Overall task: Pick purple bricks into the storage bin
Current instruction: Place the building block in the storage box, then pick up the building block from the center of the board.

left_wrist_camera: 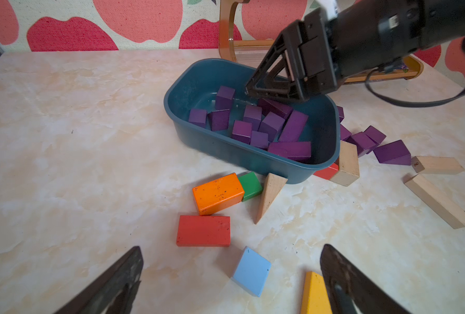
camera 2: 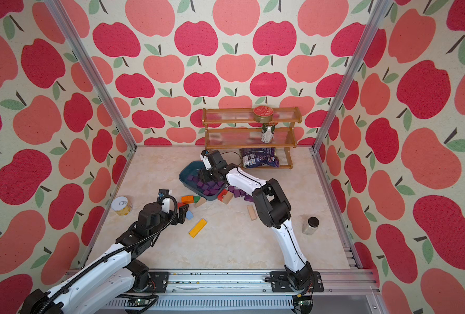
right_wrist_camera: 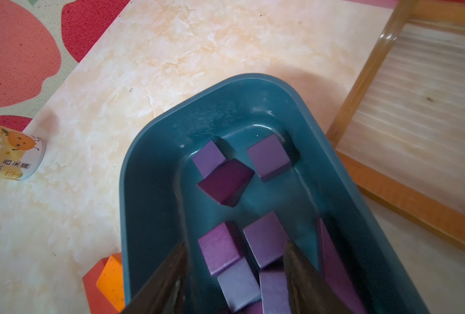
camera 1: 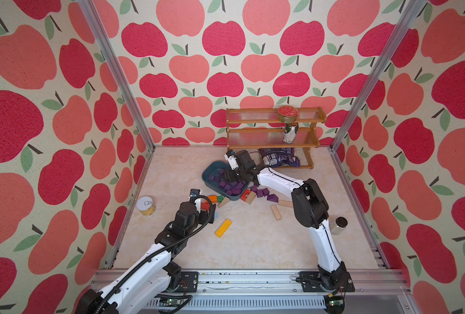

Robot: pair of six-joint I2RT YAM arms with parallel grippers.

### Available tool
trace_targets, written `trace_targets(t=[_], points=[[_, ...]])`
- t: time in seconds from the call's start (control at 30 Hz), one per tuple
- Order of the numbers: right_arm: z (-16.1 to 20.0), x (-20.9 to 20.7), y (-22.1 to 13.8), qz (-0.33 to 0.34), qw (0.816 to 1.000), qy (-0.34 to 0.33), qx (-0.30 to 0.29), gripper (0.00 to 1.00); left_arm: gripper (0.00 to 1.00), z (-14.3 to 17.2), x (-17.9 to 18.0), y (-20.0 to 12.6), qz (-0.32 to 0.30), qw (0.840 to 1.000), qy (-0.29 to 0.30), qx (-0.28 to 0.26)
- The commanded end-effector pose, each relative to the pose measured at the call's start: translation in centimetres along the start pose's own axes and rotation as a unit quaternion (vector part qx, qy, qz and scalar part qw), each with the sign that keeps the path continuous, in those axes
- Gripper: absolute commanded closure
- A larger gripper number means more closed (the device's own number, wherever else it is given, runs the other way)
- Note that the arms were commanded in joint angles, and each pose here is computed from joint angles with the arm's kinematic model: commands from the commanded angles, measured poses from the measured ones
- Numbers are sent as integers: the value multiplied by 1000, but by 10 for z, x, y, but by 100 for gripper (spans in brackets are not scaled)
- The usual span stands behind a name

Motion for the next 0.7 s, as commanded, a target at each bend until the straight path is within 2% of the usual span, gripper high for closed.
trace_targets(t=[0.0, 0.17, 0.3, 0.67], points=[[-26, 1, -57, 31, 998, -21, -47, 40, 1, 6, 4, 2, -12, 1000, -10, 7], [-7, -24, -110, 93, 993, -14, -64, 37, 1, 7, 4, 3, -12, 1000, -10, 9], [22, -47, -138, 125, 991, 9, -56, 35, 1, 7, 4, 3, -10, 1000, -11, 9], [72, -75, -180, 146, 985, 65, -60, 34, 1, 3, -9, 5, 29, 1000, -7, -4]])
Point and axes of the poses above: each gripper's point midway between its finger pads, its own y axis out along the fingers, its own x axis along the line the jaws close on, z = x × y, the point moved 1 cm from there along -y, back along the fingers, and after that the axes turned 15 degrees about y, right-handed, at the moved point
